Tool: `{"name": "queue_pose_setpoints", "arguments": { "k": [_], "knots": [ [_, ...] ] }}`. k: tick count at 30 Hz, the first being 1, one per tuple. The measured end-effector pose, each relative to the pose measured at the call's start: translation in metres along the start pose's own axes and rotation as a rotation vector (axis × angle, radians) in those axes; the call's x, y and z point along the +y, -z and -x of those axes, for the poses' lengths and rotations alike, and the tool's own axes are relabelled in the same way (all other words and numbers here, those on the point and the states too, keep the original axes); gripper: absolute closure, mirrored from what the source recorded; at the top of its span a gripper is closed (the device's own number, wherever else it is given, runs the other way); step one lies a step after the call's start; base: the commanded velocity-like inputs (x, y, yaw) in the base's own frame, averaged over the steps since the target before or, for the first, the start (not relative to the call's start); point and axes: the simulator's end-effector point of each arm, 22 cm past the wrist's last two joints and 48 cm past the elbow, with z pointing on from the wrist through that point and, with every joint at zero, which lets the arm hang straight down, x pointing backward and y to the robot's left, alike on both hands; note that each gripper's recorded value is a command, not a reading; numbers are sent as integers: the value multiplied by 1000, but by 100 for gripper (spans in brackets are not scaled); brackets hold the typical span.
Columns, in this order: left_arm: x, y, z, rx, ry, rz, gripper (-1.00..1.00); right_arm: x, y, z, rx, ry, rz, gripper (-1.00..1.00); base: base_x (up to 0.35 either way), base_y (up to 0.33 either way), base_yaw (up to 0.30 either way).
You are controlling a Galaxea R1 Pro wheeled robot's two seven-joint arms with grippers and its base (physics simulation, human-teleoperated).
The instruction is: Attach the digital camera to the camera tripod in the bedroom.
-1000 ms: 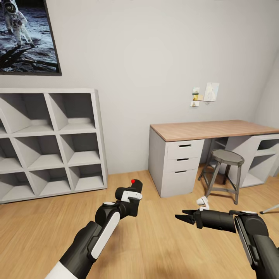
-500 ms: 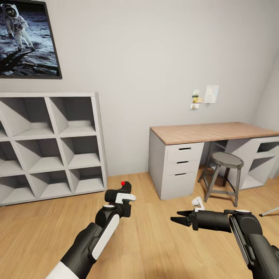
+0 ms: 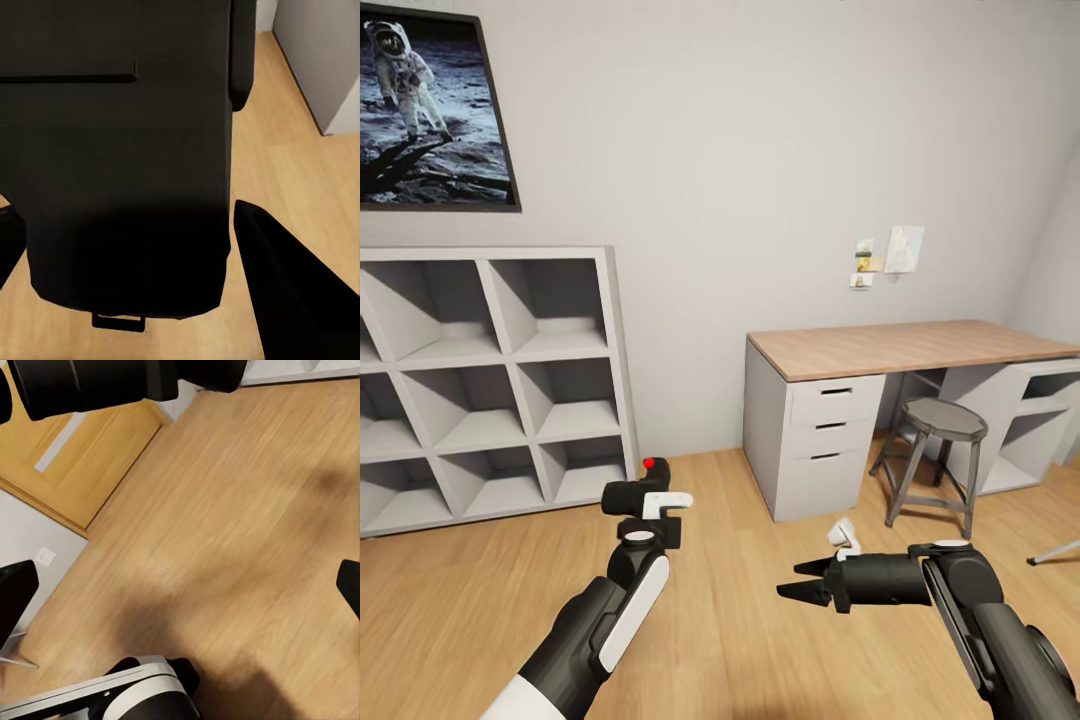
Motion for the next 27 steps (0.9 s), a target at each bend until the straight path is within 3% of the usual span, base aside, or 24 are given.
{"name": "queue_pose_setpoints", "arguments": {
  "k": [3,9,12,13,15,27],
  "knots": [
    [1,3,5,0,2,5,100,3,2,5,1,0,1,-100,0,0,0],
    [8,-2,-11,62,-26,30,100,28,12,30,-76,-21,100,-100,0,0,0],
    [10,-3,-16,87,-37,39,100,33,33,43,-115,-31,137,-100,0,0,0],
    [11,-3,-18,96,-41,41,100,37,51,52,-151,-34,172,-100,0,0,0],
    [11,-2,-15,97,-43,41,100,43,60,60,-174,-38,197,-100,0,0,0],
    [12,9,4,99,-44,41,100,52,79,81,-202,-69,224,-100,0,0,0]
  ]
}}
